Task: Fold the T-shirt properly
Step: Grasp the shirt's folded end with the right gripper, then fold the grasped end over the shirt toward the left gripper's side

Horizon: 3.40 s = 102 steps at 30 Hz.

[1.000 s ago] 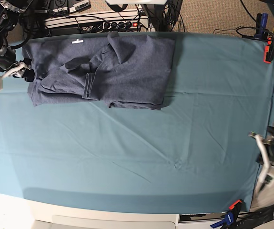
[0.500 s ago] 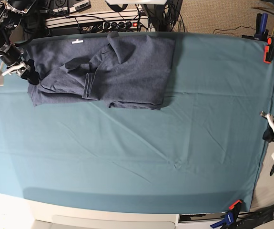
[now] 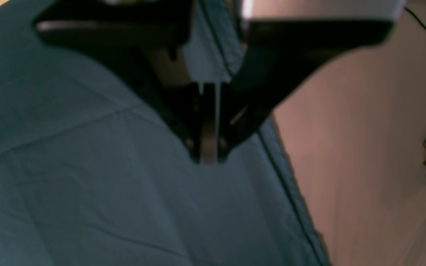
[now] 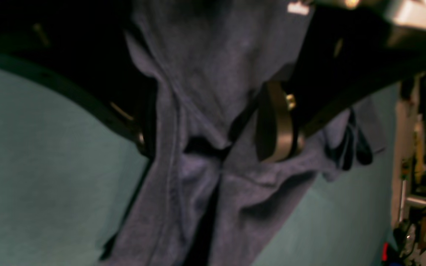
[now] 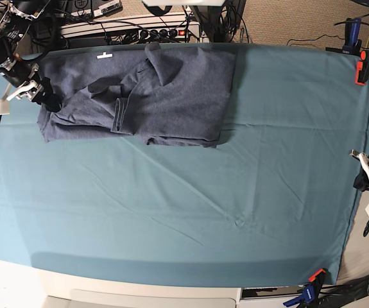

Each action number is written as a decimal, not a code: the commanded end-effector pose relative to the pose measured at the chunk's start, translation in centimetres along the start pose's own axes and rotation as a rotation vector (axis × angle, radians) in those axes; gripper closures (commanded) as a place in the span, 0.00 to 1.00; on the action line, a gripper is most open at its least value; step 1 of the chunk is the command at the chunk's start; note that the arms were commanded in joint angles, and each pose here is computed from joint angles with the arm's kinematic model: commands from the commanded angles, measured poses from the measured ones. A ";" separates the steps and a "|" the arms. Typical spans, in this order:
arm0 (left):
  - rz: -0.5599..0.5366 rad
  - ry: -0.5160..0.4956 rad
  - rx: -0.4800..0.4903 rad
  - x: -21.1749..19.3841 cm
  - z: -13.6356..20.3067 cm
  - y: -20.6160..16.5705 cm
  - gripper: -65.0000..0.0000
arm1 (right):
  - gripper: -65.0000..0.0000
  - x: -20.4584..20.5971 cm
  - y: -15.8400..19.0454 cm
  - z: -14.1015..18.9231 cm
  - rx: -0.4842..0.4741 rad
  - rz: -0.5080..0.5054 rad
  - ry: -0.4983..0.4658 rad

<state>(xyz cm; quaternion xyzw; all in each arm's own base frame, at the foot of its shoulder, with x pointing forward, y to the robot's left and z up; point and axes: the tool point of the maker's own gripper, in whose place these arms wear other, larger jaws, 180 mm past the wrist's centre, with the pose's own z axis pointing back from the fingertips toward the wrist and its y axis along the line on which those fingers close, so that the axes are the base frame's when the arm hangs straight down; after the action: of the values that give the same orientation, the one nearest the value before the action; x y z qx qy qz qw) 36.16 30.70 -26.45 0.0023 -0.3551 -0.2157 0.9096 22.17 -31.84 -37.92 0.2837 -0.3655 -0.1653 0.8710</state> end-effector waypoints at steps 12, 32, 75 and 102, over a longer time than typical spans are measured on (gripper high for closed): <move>-0.017 -0.055 0.028 1.8 1.1 1.1 1.00 | 0.41 -4.7 1.7 -2.7 0.038 0.055 0.226; -0.063 -0.013 0.107 1.5 3.4 4.1 1.00 | 0.94 -5.8 5.0 -3.5 0.152 0.023 0.226; 0.046 -0.116 0.206 2.0 7.8 8.2 1.00 | 0.94 -9.8 25.6 -6.8 0.226 0.616 0.147; 0.032 -0.116 0.224 2.2 8.3 8.7 1.00 | 0.61 -7.7 26.9 -7.4 0.236 0.594 0.056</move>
<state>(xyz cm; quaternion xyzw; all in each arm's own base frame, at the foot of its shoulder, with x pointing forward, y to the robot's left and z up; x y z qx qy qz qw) 35.10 38.35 -19.92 0.0687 -0.4042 -0.1552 0.8988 23.89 -4.66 -31.31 0.2551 -0.3972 0.1483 0.8690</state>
